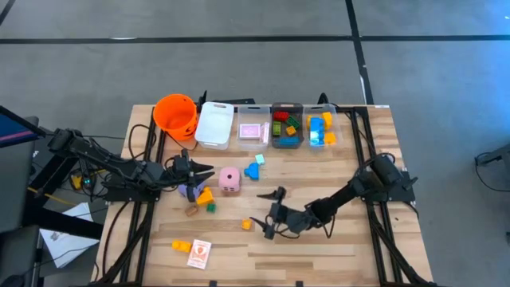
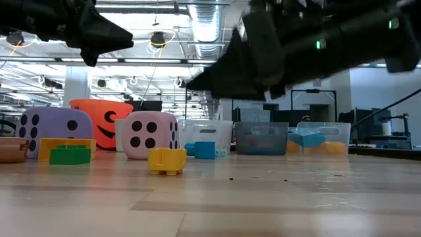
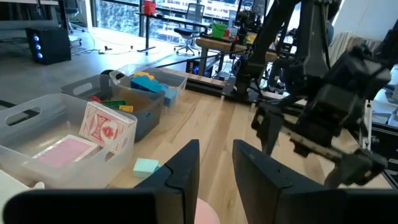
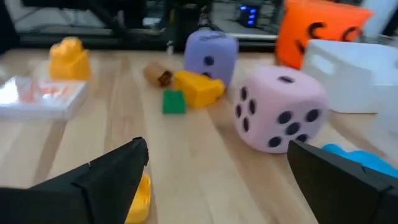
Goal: Pick & Place Toys
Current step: Put the small yellow game piece into the black bin
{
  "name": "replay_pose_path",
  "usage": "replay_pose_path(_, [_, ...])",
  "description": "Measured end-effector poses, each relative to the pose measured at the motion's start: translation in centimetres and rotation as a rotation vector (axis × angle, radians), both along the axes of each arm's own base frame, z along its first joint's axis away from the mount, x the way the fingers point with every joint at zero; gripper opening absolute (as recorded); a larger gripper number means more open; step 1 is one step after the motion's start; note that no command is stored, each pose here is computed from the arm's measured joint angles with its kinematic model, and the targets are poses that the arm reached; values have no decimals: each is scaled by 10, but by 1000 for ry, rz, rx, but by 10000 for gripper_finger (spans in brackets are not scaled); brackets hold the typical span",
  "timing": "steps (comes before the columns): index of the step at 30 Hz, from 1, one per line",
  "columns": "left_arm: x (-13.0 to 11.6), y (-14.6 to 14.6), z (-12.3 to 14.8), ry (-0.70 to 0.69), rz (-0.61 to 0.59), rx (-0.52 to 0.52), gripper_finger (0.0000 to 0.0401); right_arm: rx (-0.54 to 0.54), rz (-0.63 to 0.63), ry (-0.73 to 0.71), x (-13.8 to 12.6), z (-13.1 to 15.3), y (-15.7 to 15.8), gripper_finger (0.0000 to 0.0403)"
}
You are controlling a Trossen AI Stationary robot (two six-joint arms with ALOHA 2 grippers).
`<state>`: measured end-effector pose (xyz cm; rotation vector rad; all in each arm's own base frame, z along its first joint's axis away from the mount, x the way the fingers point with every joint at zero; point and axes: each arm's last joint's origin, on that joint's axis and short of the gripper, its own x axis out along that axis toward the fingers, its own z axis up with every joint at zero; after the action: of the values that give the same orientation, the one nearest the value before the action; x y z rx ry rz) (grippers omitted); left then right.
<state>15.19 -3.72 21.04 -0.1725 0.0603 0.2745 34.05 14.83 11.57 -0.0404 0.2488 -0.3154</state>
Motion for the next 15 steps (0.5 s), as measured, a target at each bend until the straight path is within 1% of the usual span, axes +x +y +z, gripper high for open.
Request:
replay_pose_path(2, [0,0,0,0,0,0,90,-12,58,18,3,-3,1,384])
replay_pose_path(4, [0,0,0,0,0,0,90,2,119,1,8,3,3,384])
replay_pose_path(6, [0,0,0,1,0,3,90,15,156,-8,10,7,5,384])
replay_pose_path(10, [0,0,0,1,0,4,90,22,231,16,10,4,7,384])
replay_pose_path(15, [0,0,0,1,0,4,90,25,237,24,11,4,6,384])
